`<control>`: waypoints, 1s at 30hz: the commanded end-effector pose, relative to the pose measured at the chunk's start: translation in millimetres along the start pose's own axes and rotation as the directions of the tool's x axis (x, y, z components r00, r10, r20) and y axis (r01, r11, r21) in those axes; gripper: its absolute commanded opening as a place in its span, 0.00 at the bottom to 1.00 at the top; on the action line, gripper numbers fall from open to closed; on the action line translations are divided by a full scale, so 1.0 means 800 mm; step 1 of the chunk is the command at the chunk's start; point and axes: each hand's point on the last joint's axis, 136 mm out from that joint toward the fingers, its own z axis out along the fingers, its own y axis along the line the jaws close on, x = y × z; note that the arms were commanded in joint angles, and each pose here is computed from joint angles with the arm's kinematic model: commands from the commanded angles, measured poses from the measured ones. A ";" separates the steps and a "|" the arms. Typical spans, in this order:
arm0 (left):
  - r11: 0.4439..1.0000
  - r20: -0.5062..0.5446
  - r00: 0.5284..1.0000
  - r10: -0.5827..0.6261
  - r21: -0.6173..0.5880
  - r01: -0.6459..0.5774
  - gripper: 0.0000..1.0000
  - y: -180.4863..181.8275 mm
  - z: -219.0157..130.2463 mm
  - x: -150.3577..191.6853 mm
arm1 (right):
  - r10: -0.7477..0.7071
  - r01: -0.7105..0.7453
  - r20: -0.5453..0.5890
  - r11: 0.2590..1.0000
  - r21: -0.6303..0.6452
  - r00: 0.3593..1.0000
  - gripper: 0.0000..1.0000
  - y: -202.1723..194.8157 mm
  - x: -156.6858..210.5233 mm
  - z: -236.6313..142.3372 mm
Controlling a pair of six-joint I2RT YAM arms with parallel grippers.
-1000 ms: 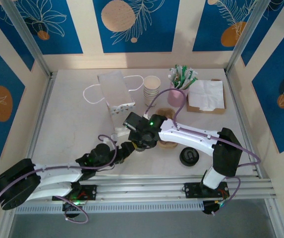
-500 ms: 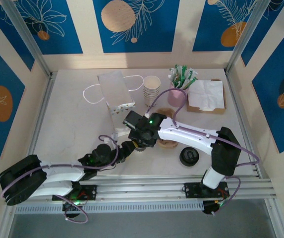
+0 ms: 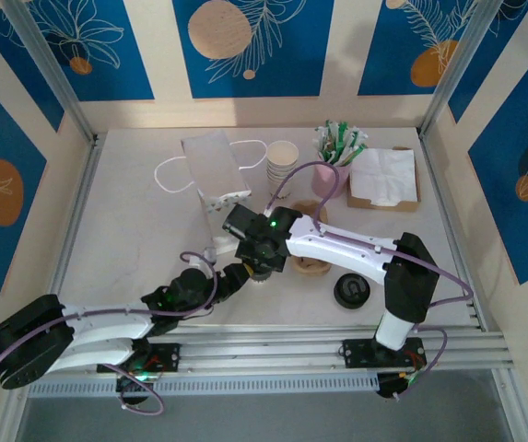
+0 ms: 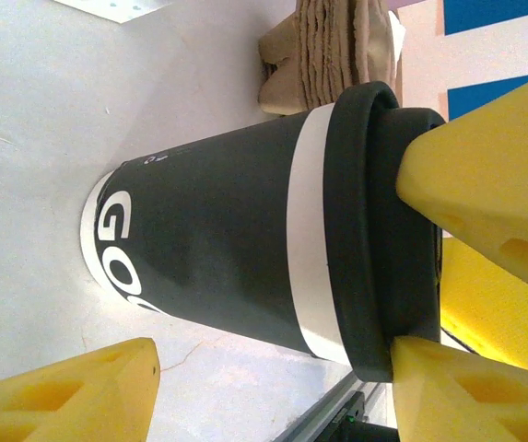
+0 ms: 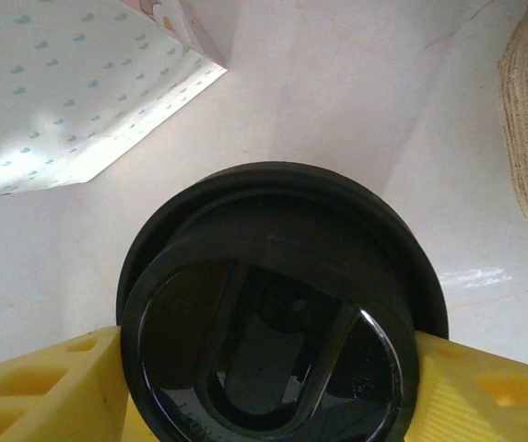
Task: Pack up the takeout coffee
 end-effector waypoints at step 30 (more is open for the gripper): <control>0.943 -0.061 0.972 0.225 -0.238 -0.233 0.80 0.035 -0.096 -0.008 | -0.144 0.164 -0.120 0.971 0.174 0.982 0.71 -0.032 0.030 0.016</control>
